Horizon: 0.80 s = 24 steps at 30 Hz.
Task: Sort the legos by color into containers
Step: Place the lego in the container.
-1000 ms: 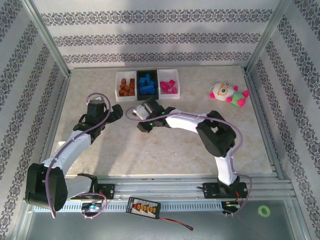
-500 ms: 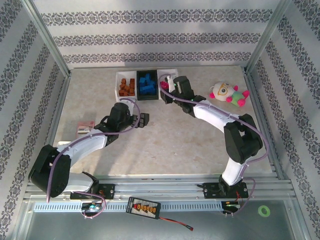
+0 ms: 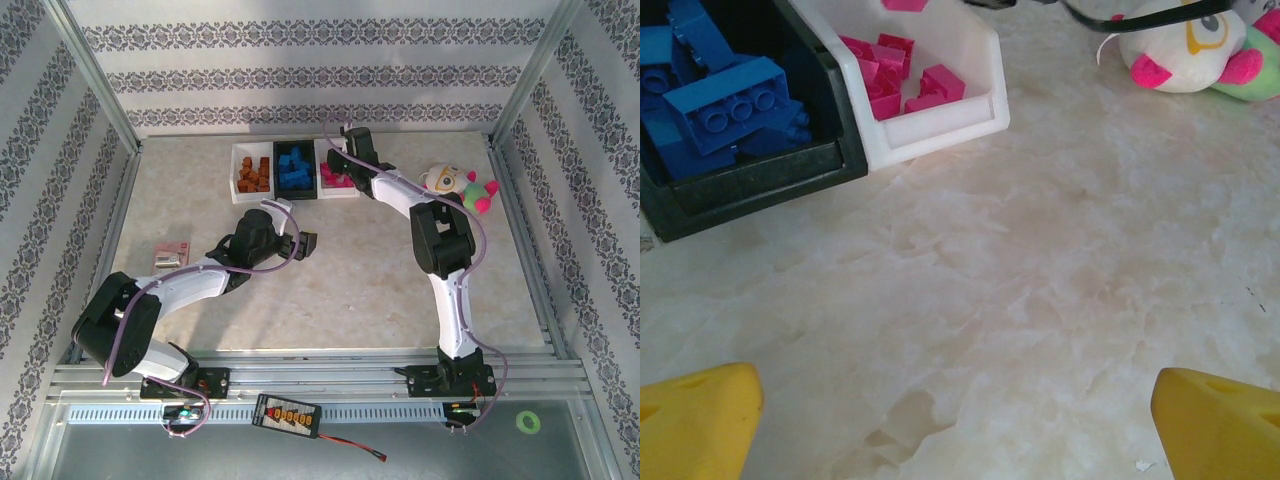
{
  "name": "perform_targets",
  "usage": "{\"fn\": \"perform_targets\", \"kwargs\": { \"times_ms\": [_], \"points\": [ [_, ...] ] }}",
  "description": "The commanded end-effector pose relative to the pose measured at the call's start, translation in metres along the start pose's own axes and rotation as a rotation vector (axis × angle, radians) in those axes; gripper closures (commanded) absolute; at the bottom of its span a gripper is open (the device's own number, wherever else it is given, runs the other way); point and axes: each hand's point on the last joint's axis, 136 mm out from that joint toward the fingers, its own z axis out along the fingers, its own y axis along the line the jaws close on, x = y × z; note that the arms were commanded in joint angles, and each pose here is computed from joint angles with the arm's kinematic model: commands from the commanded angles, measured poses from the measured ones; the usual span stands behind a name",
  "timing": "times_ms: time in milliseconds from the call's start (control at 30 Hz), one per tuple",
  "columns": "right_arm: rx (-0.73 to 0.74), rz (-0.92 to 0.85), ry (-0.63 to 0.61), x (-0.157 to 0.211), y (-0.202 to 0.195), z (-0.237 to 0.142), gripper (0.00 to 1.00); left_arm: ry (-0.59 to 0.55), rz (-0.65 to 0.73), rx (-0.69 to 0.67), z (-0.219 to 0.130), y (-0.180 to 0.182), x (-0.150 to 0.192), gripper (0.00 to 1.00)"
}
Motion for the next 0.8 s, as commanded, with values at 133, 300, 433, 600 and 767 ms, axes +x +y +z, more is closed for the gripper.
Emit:
{"fn": "perform_targets", "kwargs": {
  "times_ms": [133,300,433,600,767],
  "points": [
    [0.004,0.029,-0.024,-0.02,0.003,0.013,0.69,-0.084,0.029,0.008,-0.001,-0.007,-0.016,0.01],
    [-0.047,-0.001,-0.047,-0.038,0.017,-0.003,0.41,-0.096,0.033,-0.089,-0.006,0.01,-0.017,0.01],
    [-0.069,-0.041,-0.08,-0.052,0.026,-0.032,0.24,-0.094,0.077,-0.142,-0.012,0.019,-0.019,0.01],
    [-0.068,-0.119,-0.124,-0.054,0.026,-0.086,0.09,-0.099,0.134,-0.24,-0.029,0.041,-0.028,0.01],
    [0.022,-0.229,-0.17,-0.031,-0.003,-0.149,0.02,-0.075,0.189,-0.432,-0.06,0.091,-0.03,0.01]
  ]
}}
